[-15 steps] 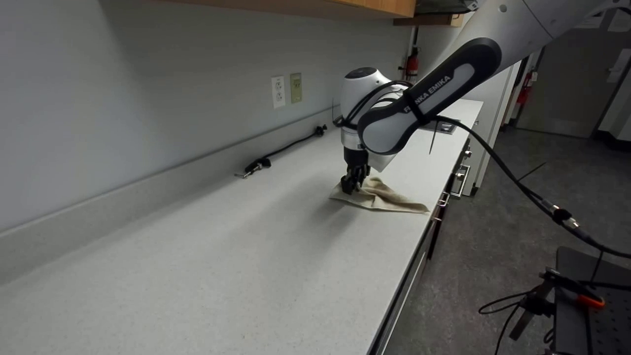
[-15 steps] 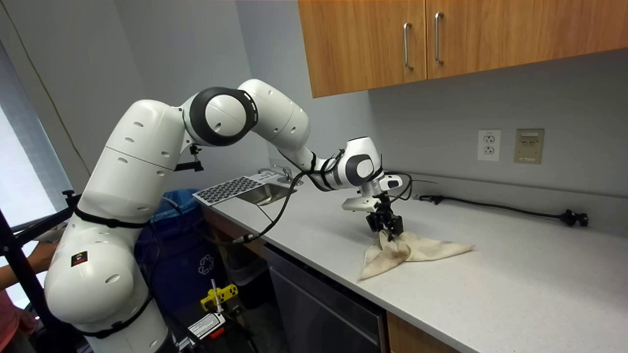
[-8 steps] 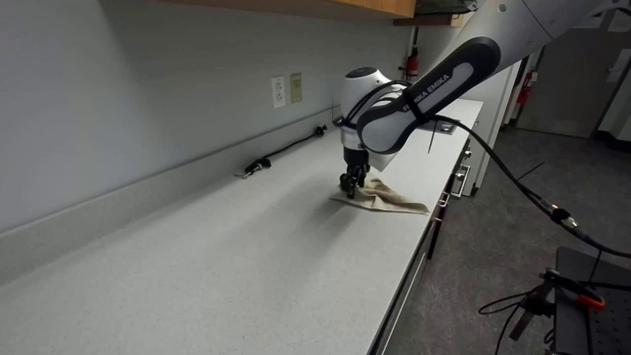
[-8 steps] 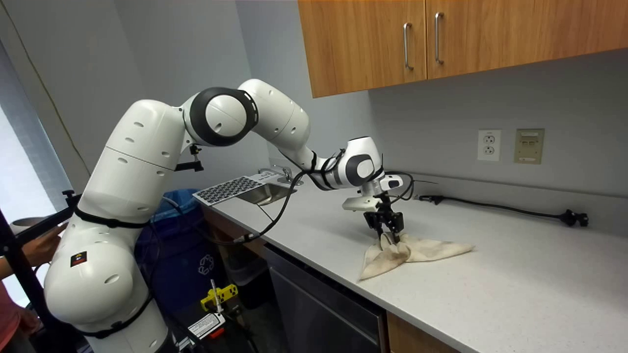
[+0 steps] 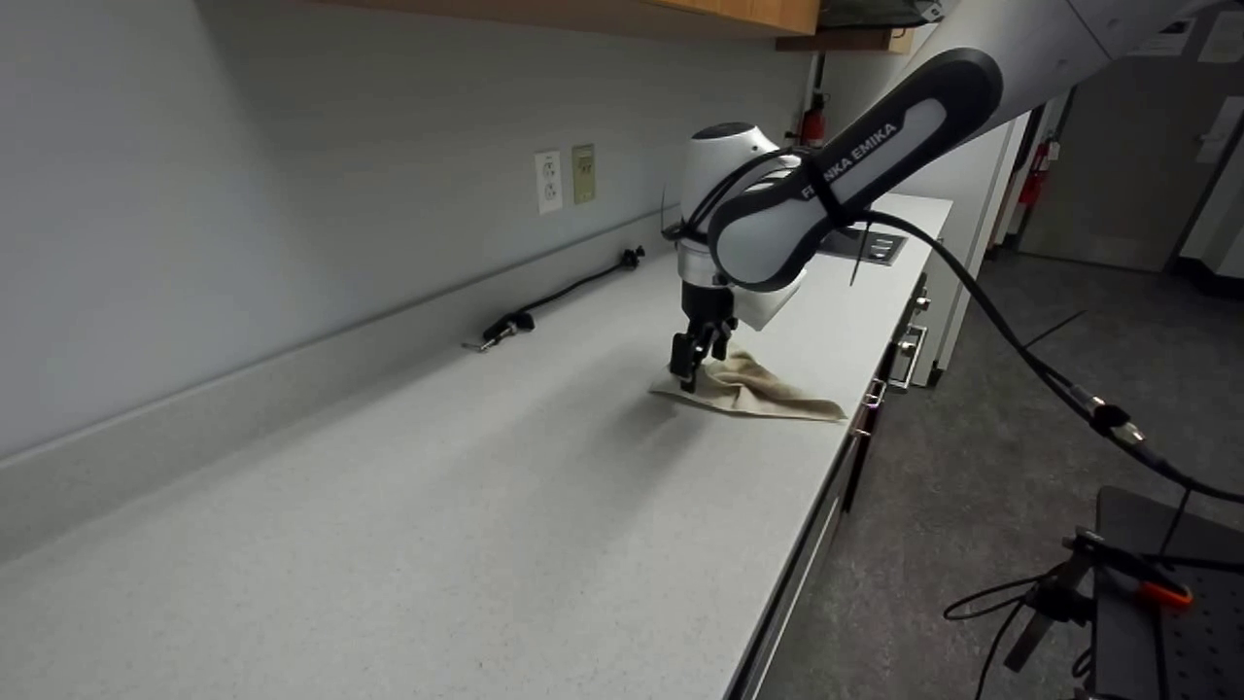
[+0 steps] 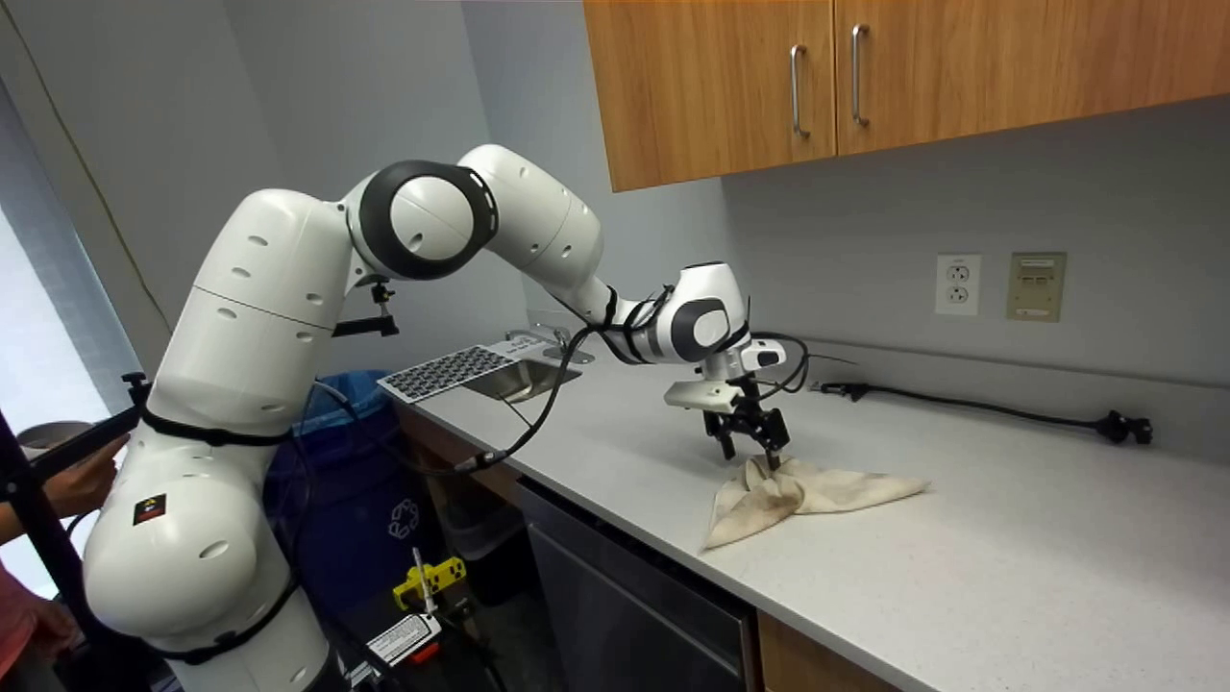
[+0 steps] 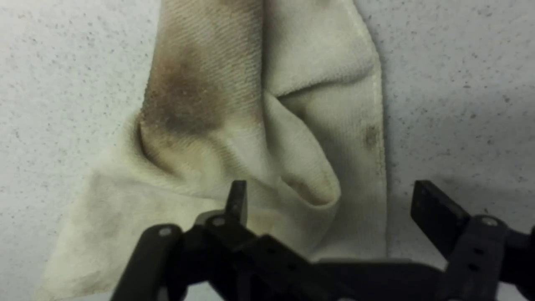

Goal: Fold the towel

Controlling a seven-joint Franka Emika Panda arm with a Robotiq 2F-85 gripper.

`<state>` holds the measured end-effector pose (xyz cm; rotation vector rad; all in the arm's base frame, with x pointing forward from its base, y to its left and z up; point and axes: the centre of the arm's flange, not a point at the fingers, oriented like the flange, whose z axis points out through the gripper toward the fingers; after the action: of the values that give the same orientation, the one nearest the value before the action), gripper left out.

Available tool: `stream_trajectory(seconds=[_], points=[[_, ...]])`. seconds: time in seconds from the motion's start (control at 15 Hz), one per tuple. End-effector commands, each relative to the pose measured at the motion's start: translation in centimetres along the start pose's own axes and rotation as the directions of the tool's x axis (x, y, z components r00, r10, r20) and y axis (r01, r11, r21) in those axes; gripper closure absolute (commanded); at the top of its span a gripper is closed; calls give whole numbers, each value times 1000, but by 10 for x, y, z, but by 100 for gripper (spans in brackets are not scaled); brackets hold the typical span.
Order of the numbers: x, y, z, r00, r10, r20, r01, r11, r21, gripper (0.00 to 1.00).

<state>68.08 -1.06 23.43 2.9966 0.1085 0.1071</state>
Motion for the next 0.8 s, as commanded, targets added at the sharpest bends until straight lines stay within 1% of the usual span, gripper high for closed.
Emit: stream_trajectory(seconds=[0.0, 0.13, 0.47, 0.6, 0.73], points=[[-3, 0, -6, 1000, -27, 6, 26, 995, 92, 0], [3, 1, -1, 1000, -25, 6, 24, 993, 119, 0], [17, 8, 6, 1000, -1, 7, 0, 988, 157, 0], [20, 4, 8, 1000, -5, 6, 4, 984, 179, 0], [21, -4, 7, 1000, -17, 12, 14, 976, 219, 0]])
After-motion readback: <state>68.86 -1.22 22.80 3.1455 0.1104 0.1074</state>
